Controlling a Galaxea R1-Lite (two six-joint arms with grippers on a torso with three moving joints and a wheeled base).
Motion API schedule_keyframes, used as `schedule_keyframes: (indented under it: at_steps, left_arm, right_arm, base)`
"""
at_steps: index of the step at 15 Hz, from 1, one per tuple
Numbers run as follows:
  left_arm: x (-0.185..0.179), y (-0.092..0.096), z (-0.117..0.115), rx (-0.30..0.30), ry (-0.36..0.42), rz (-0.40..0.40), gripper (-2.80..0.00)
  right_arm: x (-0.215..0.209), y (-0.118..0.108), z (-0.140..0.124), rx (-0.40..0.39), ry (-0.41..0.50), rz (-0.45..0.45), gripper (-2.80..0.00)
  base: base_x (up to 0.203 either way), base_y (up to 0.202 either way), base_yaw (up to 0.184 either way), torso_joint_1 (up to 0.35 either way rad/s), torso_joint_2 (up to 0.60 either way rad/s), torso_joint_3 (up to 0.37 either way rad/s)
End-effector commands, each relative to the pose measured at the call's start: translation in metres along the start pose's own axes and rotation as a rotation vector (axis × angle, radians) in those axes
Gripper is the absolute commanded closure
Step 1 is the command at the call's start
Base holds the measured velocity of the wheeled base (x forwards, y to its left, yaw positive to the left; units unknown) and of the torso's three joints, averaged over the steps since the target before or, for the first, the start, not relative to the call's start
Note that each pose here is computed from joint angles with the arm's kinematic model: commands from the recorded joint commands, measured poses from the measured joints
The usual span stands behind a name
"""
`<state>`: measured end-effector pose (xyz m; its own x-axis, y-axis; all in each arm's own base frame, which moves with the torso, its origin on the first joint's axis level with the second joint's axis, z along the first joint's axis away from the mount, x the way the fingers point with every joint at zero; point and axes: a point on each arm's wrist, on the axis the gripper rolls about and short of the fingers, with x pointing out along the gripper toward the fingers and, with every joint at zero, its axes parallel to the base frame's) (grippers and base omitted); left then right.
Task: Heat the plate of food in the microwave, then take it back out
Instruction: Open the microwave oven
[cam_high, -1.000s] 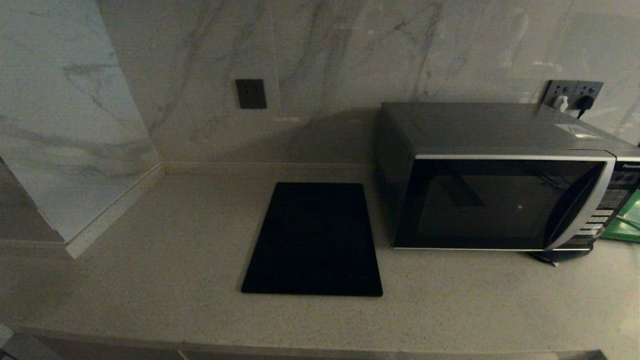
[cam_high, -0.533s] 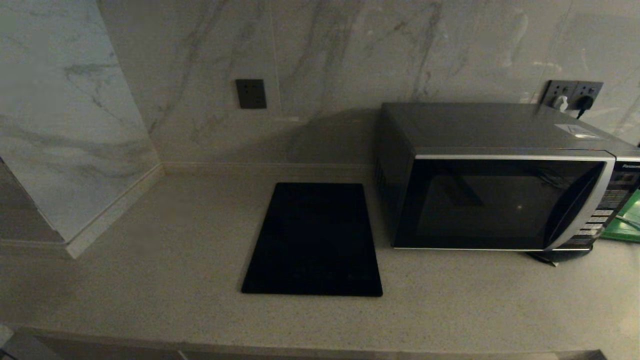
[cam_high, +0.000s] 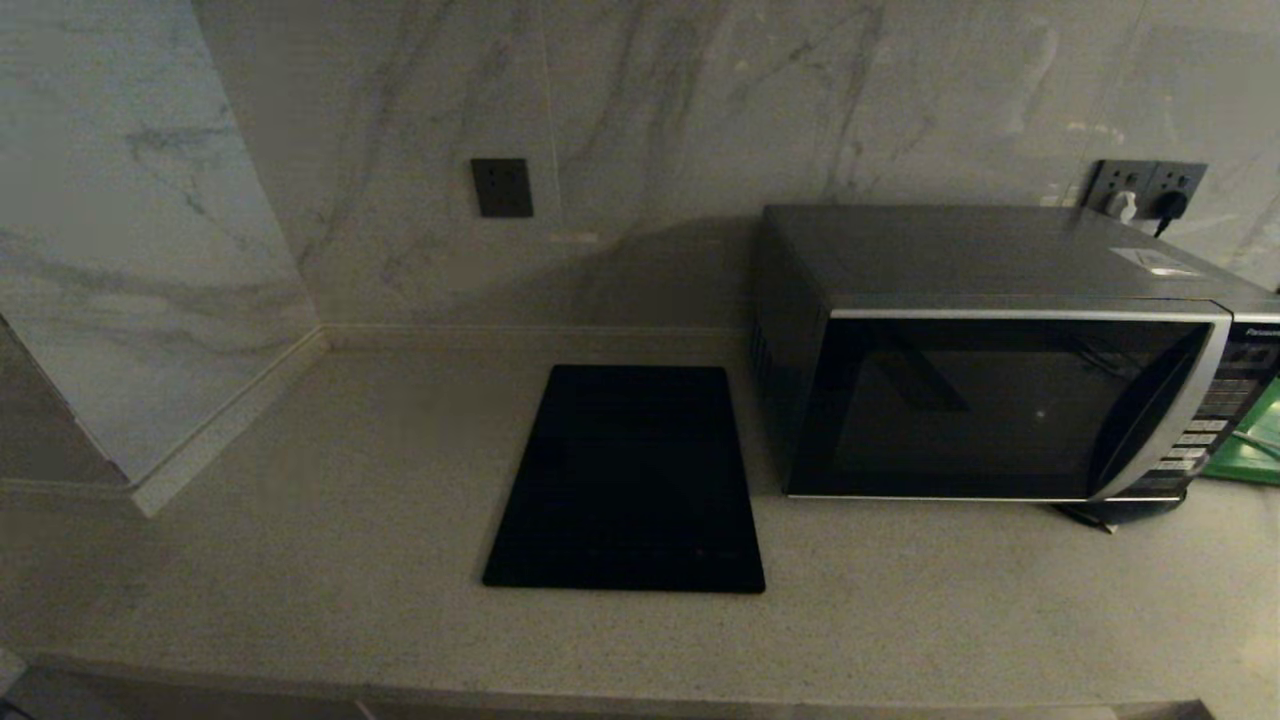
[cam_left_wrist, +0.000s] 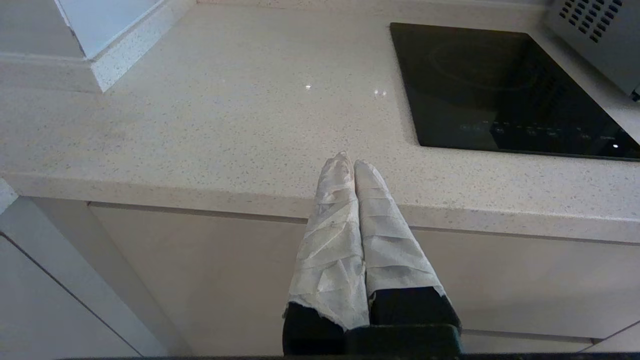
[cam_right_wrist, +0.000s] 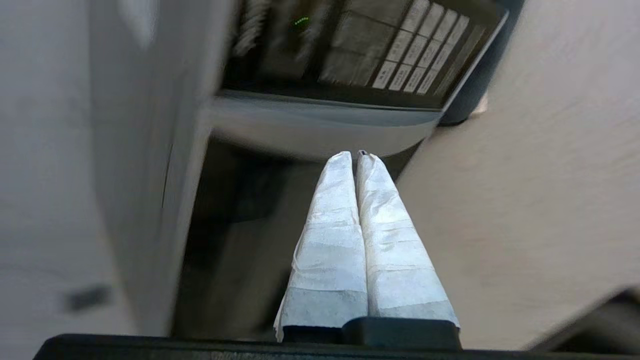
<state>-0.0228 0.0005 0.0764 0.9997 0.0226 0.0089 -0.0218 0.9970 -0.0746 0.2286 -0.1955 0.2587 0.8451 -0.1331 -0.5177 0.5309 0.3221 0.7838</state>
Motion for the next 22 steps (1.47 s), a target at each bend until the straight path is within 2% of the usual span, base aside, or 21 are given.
schedule_keyframes:
  at_steps: [1,4,7,13,16,19,22]
  left_arm:
    - [0.000,0.000,0.000,-0.001,0.000,0.000,0.00]
    - [0.000,0.000,0.000,-0.001,0.001,0.001,0.00]
    - [0.000,0.000,0.000,-0.001,0.000,0.000,0.00]
    - [0.000,0.000,0.000,-0.001,0.000,0.000,0.00]
    - [0.000,0.000,0.000,-0.001,0.000,0.000,0.00]
    - [0.000,0.000,0.000,-0.001,0.001,0.001,0.00]
    - [0.000,0.000,0.000,-0.001,0.000,0.000,0.00]
  right_arm:
    - [0.044,-0.023,0.013,0.134,0.078,-0.052,0.00]
    - [0.077,-0.038,0.023,0.188,0.127,-0.077,0.00]
    - [0.104,-0.060,0.038,0.218,0.127,-0.093,0.00]
    - [0.130,-0.094,0.046,0.279,0.188,-0.109,0.00]
    - [0.139,-0.104,0.045,0.306,0.251,-0.080,0.00]
    - [0.146,-0.116,0.047,0.318,0.298,-0.006,0.00]
    - [0.151,-0.137,0.050,0.326,0.306,0.036,0.00]
  base:
    - [0.000,0.000,0.000,0.000,0.00,0.000]
    - [0.000,0.000,0.000,0.000,0.00,0.000]
    - [0.000,0.000,0.000,0.000,0.00,0.000]
    - [0.000,0.000,0.000,0.000,0.00,0.000]
    - [0.000,0.000,0.000,0.000,0.00,0.000]
    - [0.000,0.000,0.000,0.000,0.00,0.000]
    - [0.000,0.000,0.000,0.000,0.00,0.000]
